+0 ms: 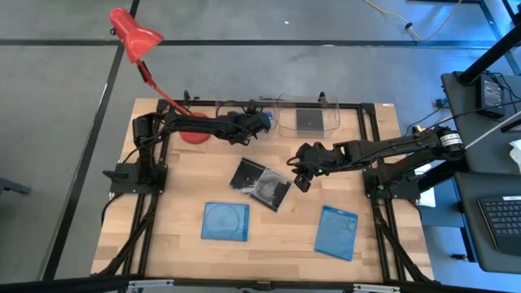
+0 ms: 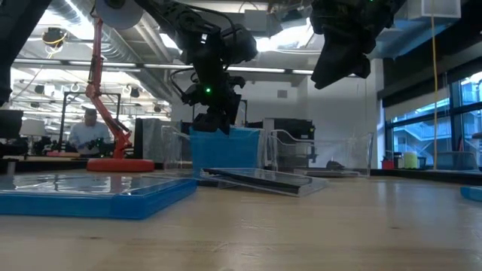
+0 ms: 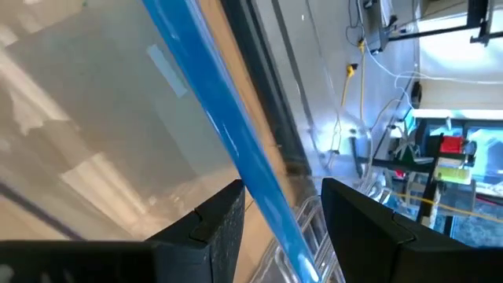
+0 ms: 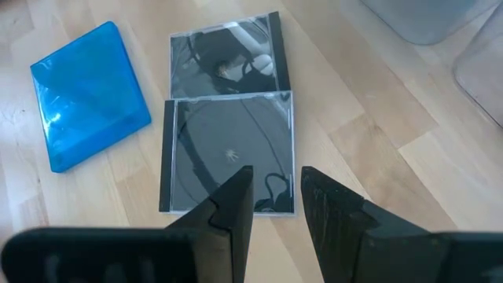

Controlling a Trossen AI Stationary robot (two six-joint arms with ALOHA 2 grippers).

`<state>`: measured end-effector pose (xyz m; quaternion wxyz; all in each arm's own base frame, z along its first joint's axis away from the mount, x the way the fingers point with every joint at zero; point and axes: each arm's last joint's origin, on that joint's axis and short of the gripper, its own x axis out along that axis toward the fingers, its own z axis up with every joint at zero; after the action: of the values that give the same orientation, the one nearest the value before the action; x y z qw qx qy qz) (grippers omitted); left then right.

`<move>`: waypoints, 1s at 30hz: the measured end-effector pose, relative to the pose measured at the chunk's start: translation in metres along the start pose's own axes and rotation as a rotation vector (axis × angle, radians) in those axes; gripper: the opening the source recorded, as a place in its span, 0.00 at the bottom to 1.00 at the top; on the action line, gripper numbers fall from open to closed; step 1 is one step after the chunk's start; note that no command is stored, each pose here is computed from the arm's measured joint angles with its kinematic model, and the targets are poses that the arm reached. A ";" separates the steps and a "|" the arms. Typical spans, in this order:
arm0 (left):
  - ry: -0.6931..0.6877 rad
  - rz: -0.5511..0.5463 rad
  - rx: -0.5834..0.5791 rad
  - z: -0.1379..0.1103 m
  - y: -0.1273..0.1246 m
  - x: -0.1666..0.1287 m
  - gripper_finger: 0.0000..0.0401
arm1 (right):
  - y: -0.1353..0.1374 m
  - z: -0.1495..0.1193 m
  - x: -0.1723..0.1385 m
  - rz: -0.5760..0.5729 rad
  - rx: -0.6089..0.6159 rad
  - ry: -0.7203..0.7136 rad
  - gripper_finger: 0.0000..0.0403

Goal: Pick & place jewel cases by type
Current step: Put the center blue cd case into the left transparent bin

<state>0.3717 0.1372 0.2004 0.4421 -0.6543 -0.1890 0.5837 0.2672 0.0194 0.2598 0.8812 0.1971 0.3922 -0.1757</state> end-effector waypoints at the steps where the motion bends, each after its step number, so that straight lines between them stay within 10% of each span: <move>1: 0.001 0.001 0.001 0.000 0.000 0.000 0.41 | 0.000 0.000 0.000 0.000 -0.008 0.000 0.28; 15: 0.028 0.016 0.122 -0.001 0.001 0.000 0.42 | 0.000 0.000 0.000 0.000 -0.079 0.000 0.28; 30: 0.085 0.159 -0.046 0.003 0.008 0.001 0.42 | 0.000 0.000 0.000 -0.001 -0.078 -0.001 0.28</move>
<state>0.3671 0.1352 0.1935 0.3870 -0.7013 -0.1310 0.5842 0.2672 0.0193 0.2598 0.8882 0.1625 0.3985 -0.1606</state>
